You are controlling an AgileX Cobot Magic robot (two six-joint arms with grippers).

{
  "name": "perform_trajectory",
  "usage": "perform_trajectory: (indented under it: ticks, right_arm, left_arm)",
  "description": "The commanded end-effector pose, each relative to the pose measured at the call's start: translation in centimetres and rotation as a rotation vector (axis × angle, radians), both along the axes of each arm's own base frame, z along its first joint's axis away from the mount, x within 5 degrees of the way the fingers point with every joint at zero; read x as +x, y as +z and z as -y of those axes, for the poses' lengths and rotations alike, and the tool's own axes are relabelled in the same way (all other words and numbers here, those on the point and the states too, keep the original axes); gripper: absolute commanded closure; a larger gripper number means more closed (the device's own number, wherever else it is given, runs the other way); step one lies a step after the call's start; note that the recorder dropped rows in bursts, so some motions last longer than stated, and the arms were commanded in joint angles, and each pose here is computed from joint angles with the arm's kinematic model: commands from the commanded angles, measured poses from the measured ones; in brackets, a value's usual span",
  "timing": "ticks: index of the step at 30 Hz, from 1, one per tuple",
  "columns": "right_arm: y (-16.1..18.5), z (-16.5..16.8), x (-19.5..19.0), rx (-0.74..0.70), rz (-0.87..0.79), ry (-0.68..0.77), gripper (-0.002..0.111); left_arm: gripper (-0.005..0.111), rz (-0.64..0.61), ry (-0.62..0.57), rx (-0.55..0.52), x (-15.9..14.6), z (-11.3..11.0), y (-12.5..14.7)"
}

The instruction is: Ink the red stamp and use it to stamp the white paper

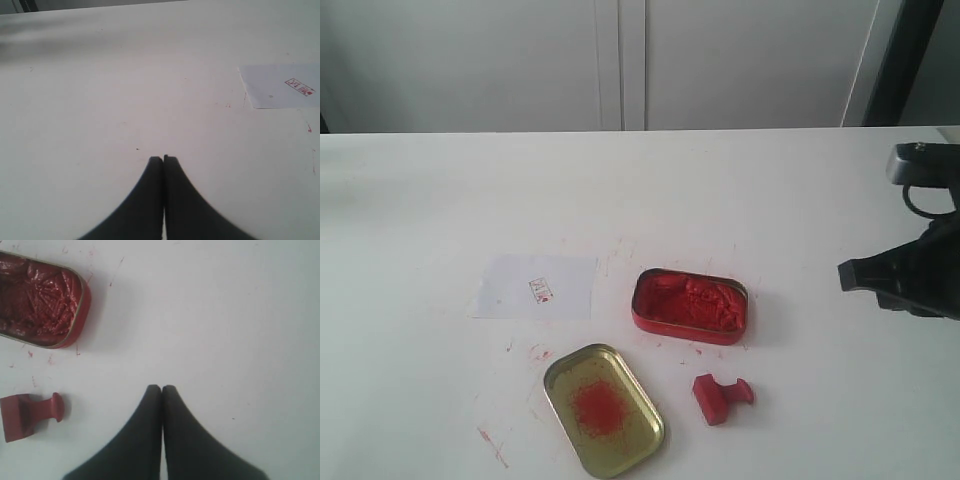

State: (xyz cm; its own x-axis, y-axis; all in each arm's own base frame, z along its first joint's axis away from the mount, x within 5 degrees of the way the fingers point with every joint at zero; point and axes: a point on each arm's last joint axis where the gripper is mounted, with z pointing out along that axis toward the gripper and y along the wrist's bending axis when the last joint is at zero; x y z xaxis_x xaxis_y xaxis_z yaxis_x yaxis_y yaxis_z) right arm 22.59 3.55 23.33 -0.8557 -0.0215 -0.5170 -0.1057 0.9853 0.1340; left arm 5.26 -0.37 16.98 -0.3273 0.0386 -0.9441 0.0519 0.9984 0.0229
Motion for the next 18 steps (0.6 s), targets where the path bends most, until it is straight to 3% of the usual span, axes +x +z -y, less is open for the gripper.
perform_trajectory:
  ticks: [1,18]
  right_arm:
    - [0.9,1.4,-0.4,-0.018,0.029,-0.046,0.108]
    - [6.1,2.2,-4.8,-0.056,0.258,-0.037,0.108]
  left_arm:
    - [0.107,0.003,0.001,-0.005,0.0,0.0,-0.1]
    - [0.107,0.003,0.001,-0.005,0.0,0.0,-0.1]
